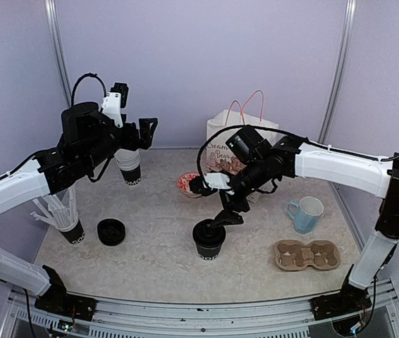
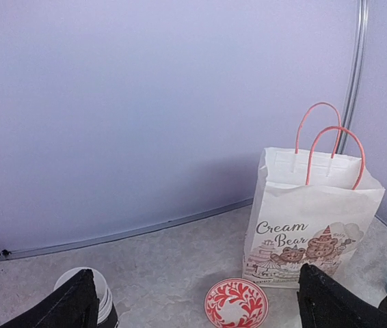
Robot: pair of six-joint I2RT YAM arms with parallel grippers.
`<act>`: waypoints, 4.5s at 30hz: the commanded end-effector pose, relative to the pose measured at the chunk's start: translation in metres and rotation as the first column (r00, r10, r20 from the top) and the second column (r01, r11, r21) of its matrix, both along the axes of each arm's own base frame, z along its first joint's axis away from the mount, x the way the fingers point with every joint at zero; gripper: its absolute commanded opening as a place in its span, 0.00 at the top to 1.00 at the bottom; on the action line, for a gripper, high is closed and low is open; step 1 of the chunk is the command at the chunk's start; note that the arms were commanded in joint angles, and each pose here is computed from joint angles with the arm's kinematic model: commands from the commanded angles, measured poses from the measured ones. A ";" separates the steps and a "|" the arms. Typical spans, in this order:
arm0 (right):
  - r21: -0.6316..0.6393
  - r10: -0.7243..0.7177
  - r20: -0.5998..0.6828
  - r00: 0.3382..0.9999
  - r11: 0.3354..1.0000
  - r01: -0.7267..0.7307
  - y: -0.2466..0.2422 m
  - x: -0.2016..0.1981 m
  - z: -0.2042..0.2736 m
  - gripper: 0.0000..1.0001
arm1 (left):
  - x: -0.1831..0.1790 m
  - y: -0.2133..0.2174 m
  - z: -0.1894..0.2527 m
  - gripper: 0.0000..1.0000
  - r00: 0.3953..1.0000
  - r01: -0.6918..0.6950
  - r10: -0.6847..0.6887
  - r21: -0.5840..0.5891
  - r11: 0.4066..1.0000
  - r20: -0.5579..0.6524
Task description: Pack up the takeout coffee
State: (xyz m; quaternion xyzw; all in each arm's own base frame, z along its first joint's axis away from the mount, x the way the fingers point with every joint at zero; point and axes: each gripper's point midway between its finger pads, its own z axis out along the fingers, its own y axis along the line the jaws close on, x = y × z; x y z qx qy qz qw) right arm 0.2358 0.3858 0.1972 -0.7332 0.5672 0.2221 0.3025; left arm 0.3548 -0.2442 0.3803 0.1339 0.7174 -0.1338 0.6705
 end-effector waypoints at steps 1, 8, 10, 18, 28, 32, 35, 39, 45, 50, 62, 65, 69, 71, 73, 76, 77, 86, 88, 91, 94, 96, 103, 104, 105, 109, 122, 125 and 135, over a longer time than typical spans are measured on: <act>-0.107 0.006 0.014 1.000 0.994 -0.005 0.000 0.002 -0.021 0.00 | -0.021 0.005 0.028 0.01 0.991 0.093 -0.083 -0.093 0.991 0.107; -0.156 0.039 -0.026 0.999 0.987 -0.043 0.008 -0.007 -0.037 0.00 | -0.020 -0.007 0.018 0.04 0.989 0.138 -0.133 -0.072 0.988 0.065; -0.164 0.054 -0.046 0.997 0.985 -0.061 0.009 -0.012 -0.040 0.01 | -0.021 -0.008 0.018 0.05 0.988 0.142 -0.138 -0.070 0.987 0.063; -0.133 0.104 -0.095 0.990 0.984 -0.116 0.008 -0.028 -0.030 0.04 | -0.018 -0.007 0.014 0.07 0.991 0.123 -0.120 -0.058 0.991 0.050; -0.173 0.079 -0.115 0.990 0.980 -0.098 0.007 -0.027 -0.040 0.05 | -0.016 -0.011 0.009 0.07 0.991 0.134 -0.133 -0.049 0.990 0.031; -0.202 0.071 -0.111 0.991 0.975 -0.092 0.008 -0.027 -0.049 0.08 | -0.016 -0.011 0.009 0.07 0.991 0.134 -0.133 -0.049 0.990 0.029; -0.227 0.072 -0.101 0.992 0.969 -0.093 0.007 -0.029 -0.056 0.09 | -0.016 -0.011 0.008 0.07 0.991 0.132 -0.131 -0.047 0.990 0.030; -0.249 0.079 -0.096 0.992 0.963 -0.100 0.007 -0.033 -0.062 0.09 | -0.016 -0.012 0.008 0.07 0.991 0.135 -0.134 -0.044 0.990 0.027; -0.263 0.082 -0.079 0.994 0.960 -0.100 0.007 -0.034 -0.066 0.11 | -0.016 -0.012 0.006 0.07 0.991 0.136 -0.135 -0.042 0.990 0.025; -0.281 0.077 -0.095 0.992 0.954 -0.101 0.006 -0.036 -0.072 0.15 | -0.015 -0.012 0.005 0.07 0.991 0.135 -0.134 -0.039 0.990 0.023; -0.306 0.022 -0.077 0.997 0.951 -0.045 -0.008 -0.032 -0.062 0.27 | -0.015 -0.014 0.003 0.07 0.990 0.140 -0.140 -0.035 0.989 0.020; -0.304 -0.017 -0.079 0.997 0.953 -0.008 -0.020 -0.026 -0.056 0.27 | -0.015 -0.014 0.004 0.07 0.990 0.141 -0.141 -0.035 0.989 0.020; -0.305 -0.120 -0.080 0.990 0.948 0.090 -0.053 -0.003 -0.051 0.28 | -0.015 -0.013 0.005 0.07 0.990 0.142 -0.142 -0.037 0.989 0.023; -0.294 -0.169 -0.077 0.983 0.946 0.140 -0.068 0.007 -0.046 0.28 | -0.015 -0.013 0.005 0.07 0.990 0.140 -0.139 -0.037 0.989 0.023; -0.282 -0.238 -0.073 0.968 0.936 0.209 -0.088 0.021 -0.043 0.29 | -0.015 -0.013 0.006 0.07 0.990 0.140 -0.139 -0.037 0.989 0.023; -0.238 -0.346 -0.041 0.937 0.914 0.327 -0.115 0.047 -0.032 0.29 | -0.015 -0.013 0.006 0.07 0.990 0.141 -0.141 -0.036 0.989 0.022; -0.222 -0.388 -0.031 0.921 0.901 0.372 -0.126 0.057 -0.028 0.29 | -0.015 -0.013 0.006 0.07 0.990 0.141 -0.141 -0.036 0.989 0.021; -0.195 -0.617 0.040 0.786 0.767 0.612 -0.201 0.113 -0.024 0.28 | -0.012 -0.018 -0.001 0.07 0.988 0.154 -0.154 -0.032 0.988 -0.005; -0.188 -0.657 0.054 0.752 0.733 0.654 -0.216 0.127 -0.022 0.28 | -0.011 -0.019 -0.001 0.07 0.988 0.154 -0.154 -0.030 0.988 -0.008; -0.179 -0.710 0.066 0.701 0.683 0.708 -0.237 0.145 -0.023 0.28 | -0.010 -0.017 -0.001 0.07 0.990 0.143 -0.143 -0.031 0.989 -0.014; -0.180 -0.753 0.065 0.655 0.637 0.750 -0.257 0.160 -0.027 0.28 | -0.007 -0.017 -0.002 0.07 0.991 0.131 -0.131 -0.026 0.991 -0.030; -0.180 -0.769 0.054 0.638 0.621 0.763 -0.263 0.167 -0.030 0.27 | -0.006 -0.018 -0.004 0.08 0.991 0.129 -0.129 -0.019 0.991 -0.041; -0.181 -0.827 -0.010 0.562 0.554 0.813 -0.279 0.189 -0.041 0.26 | -0.004 -0.024 -0.014 0.10 0.986 0.147 -0.146 0.000 0.989 -0.080; -0.179 -0.833 -0.017 0.554 0.547 0.818 -0.281 0.192 -0.042 0.26 | -0.003 -0.024 -0.015 0.10 0.986 0.146 -0.145 0.003 0.989 -0.083; -0.181 -0.837 -0.031 0.546 0.542 0.820 -0.282 0.194 -0.044 0.26 | -0.003 -0.024 -0.015 0.10 0.986 0.145 -0.144 0.006 0.989 -0.086; -0.186 -0.848 -0.084 0.523 0.529 0.828 -0.286 0.199 -0.048 0.21 | -0.002 -0.026 -0.018 0.10 0.984 0.149 -0.147 0.012 0.989 -0.100; -0.110 -0.889 -0.056 0.454 0.458 0.882 -0.298 0.185 -0.003 0.01 | 0.033 -0.006 -0.039 0.22 0.957 0.022 0.014 0.119 0.993 -0.291; -0.034 -0.871 -0.083 0.484 0.488 0.872 -0.289 0.166 0.022 0.01 | 0.051 0.006 -0.050 0.32 0.928 -0.008 0.058 0.136 0.991 -0.368; 0.141 -0.449 -0.206 0.869 0.866 0.480 -0.182 0.045 0.034 0.12 | 0.101 0.054 -0.128 0.53 0.789 -0.101 0.269 0.316 0.943 -0.552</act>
